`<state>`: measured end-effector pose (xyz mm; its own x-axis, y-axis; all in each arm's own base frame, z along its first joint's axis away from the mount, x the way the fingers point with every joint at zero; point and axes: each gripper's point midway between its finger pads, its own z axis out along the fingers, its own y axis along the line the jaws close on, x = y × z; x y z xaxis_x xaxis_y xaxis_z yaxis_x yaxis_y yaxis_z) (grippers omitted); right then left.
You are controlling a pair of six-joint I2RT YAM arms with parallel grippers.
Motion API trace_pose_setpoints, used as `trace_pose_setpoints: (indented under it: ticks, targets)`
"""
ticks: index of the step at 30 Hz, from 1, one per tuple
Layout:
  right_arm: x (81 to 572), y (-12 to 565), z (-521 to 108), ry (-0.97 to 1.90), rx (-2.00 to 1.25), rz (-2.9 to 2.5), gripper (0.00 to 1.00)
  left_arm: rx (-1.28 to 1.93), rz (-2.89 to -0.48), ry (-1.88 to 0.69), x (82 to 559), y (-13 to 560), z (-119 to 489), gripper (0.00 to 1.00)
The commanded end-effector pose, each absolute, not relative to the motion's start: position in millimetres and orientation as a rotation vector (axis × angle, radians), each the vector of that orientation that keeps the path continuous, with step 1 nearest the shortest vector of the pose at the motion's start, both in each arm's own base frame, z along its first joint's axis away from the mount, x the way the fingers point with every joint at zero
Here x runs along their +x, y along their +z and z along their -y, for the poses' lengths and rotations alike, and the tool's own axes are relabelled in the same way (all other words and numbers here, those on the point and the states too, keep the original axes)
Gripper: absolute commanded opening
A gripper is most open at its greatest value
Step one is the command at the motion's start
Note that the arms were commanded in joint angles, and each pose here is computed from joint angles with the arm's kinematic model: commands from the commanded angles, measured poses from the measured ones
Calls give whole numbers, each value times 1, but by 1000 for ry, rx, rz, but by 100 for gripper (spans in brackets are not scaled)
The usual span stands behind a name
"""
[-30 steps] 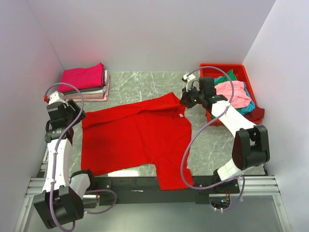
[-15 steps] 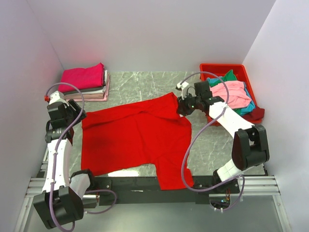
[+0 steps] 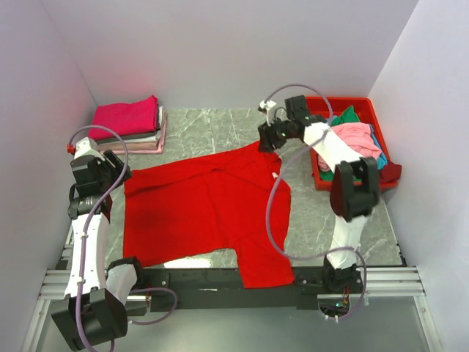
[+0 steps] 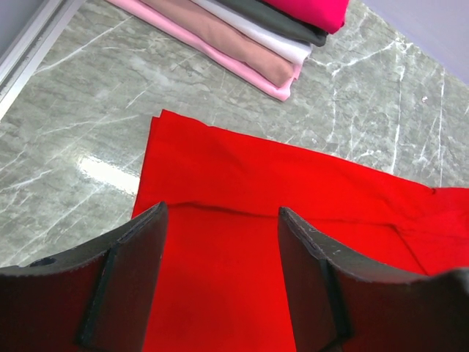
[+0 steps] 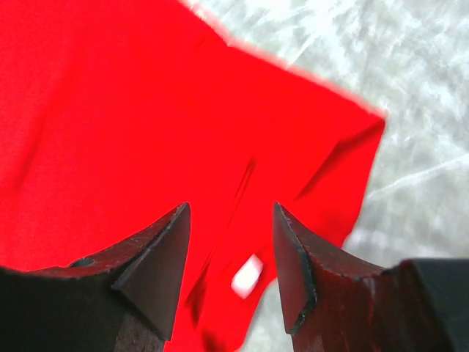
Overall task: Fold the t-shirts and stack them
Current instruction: Fold the tshirt
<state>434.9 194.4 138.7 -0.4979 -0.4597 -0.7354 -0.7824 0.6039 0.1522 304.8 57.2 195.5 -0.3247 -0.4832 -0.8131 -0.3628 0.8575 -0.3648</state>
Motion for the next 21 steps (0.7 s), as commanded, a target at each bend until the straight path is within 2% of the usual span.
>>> trace_pose_setpoints:
  ticks: [1, 2, 5, 12, 21]
  targets:
    - [448, 123, -205, 766, -860, -2304, 56, -562, -1899, -170, 310, 212, -51, 67]
    - [465, 136, -207, 746, -850, -2277, 56, -559, -1900, -177, 310, 212, -49, 67]
    - [474, 124, -213, 783, -850, -2310, 55, -548, -1908, -192, 311, 211, -46, 67]
    - [452, 92, -225, 787, -994, -2378, 55, -527, -1906, -229, 313, 213, -40, 66]
    - [457, 62, -238, 746, -1070, -2431, 56, -521, -1910, -235, 313, 213, -38, 67]
